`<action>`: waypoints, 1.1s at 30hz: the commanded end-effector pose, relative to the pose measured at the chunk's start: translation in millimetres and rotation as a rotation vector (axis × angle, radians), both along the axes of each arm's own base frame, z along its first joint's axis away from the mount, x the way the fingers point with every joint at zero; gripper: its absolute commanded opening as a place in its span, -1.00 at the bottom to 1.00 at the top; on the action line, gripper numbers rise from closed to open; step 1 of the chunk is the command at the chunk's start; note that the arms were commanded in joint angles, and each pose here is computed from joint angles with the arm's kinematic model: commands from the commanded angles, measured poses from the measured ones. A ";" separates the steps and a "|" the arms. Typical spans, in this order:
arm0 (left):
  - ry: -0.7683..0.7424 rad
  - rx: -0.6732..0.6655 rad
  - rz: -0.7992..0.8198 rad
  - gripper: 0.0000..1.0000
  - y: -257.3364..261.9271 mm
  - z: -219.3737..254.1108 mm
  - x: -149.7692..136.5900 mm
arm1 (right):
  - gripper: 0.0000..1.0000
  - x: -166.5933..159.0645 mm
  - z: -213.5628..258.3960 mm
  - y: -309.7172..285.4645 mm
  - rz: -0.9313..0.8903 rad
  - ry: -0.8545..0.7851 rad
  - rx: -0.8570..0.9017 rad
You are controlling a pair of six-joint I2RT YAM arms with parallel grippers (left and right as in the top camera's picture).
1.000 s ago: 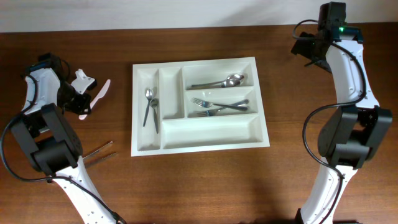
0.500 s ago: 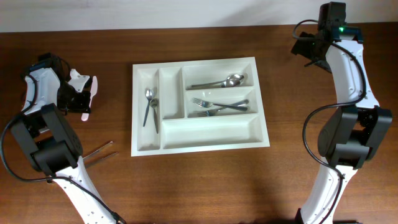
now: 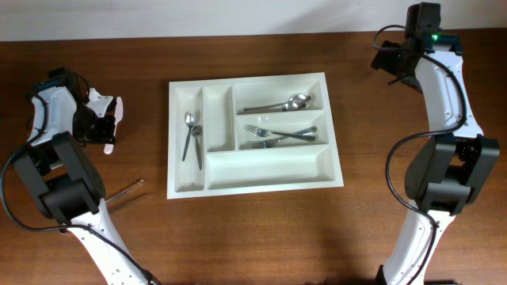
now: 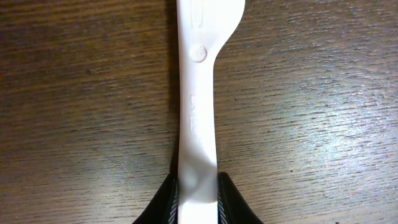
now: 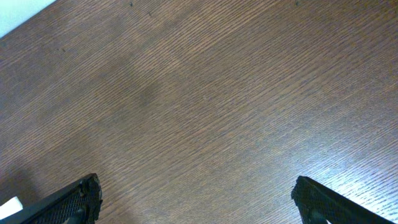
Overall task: Pack container
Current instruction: 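Lift the white knife and carry it over the tray's narrow middle compartment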
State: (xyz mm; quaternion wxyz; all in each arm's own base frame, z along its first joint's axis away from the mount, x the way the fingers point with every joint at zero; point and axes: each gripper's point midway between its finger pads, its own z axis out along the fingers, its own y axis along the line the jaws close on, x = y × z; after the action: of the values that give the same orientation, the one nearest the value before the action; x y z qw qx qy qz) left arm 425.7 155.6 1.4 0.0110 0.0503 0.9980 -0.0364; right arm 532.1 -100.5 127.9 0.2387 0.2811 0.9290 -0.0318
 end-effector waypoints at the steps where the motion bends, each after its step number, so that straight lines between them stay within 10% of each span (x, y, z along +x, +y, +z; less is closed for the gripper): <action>1: -0.023 0.001 0.017 -0.96 1.4 8.5 6.1 | 0.98 3.2 -0.9 -1.0 -0.003 -0.003 -0.001; 17: -0.155 0.045 -0.069 -0.96 -25.4 68.2 53.6 | 0.98 3.2 -0.9 -1.0 -0.003 -0.003 -0.001; 33: -0.050 -0.016 -0.005 -0.96 -162.5 91.6 47.5 | 0.98 3.2 -0.9 -1.0 -0.003 -0.003 -0.001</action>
State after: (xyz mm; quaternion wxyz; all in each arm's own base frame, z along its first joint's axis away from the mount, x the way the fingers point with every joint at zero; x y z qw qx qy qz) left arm 472.0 15.1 83.4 0.0320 0.0950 0.9944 -0.0335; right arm 532.1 -100.5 127.9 0.2387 0.2813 0.9289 -0.0318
